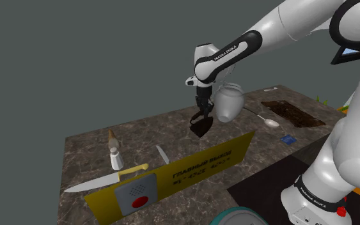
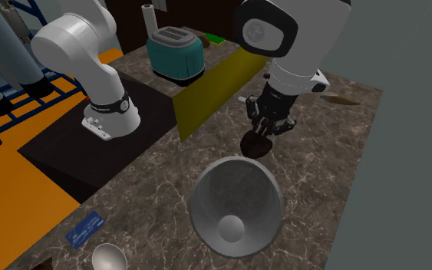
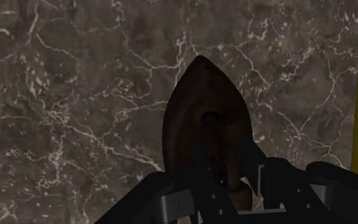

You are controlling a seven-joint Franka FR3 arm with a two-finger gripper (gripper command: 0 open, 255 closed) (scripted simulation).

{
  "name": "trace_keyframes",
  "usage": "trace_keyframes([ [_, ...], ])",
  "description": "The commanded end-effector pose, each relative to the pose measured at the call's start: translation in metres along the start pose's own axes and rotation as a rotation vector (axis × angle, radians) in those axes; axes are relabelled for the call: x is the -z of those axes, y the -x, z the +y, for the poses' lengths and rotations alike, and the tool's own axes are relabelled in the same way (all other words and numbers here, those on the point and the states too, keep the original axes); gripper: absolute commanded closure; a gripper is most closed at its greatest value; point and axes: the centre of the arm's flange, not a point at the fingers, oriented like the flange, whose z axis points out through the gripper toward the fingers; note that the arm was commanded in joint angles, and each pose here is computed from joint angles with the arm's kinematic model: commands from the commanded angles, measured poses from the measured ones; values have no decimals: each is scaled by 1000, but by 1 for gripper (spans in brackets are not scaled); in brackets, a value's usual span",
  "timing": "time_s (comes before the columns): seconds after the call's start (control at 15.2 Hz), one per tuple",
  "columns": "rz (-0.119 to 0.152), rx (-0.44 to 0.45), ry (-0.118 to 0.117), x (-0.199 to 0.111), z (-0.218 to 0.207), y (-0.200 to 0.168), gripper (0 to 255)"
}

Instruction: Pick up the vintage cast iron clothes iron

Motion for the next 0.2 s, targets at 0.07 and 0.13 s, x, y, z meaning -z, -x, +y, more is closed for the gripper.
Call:
trace_keyframes([
  [0.07, 0, 0, 0, 12, -2, 1, 255],
  [0.13, 0, 0, 0, 12, -2, 1, 255],
])
